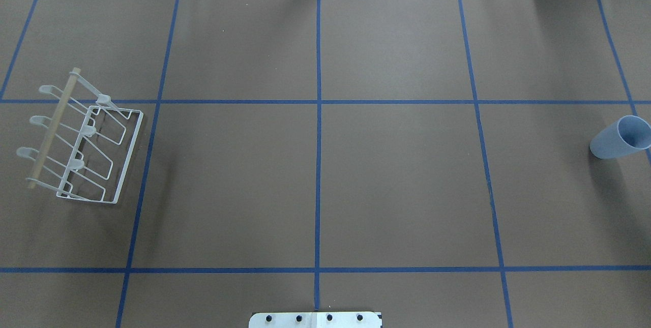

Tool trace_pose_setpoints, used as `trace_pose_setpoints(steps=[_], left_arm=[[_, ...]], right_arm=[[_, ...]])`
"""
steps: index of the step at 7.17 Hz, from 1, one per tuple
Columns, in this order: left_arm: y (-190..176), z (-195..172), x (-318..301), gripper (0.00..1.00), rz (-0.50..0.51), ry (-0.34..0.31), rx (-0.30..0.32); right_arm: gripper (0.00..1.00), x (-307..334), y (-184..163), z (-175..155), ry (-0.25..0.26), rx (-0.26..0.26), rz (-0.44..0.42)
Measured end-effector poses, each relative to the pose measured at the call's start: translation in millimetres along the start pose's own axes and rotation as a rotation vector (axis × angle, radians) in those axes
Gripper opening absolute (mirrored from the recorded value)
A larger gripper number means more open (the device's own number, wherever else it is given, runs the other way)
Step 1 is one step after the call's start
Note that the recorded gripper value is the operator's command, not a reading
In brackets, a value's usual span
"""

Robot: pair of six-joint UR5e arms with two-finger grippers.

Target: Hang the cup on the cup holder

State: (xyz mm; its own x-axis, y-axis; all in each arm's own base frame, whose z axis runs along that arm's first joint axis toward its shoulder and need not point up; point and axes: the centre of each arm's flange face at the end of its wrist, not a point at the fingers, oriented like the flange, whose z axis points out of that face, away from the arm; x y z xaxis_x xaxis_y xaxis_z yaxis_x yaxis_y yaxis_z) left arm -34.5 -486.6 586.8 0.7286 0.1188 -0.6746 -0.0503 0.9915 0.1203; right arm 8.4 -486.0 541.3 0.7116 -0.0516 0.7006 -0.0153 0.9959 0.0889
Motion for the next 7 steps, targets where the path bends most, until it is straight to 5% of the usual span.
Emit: trace_pose_setpoints(steps=[7], left_arm=[[3.5,-8.3,12.1,0.98,0.024,0.046,0.024]], right_arm=[[1.00,7.6,-0.8,3.3,-0.001,0.000,0.010]])
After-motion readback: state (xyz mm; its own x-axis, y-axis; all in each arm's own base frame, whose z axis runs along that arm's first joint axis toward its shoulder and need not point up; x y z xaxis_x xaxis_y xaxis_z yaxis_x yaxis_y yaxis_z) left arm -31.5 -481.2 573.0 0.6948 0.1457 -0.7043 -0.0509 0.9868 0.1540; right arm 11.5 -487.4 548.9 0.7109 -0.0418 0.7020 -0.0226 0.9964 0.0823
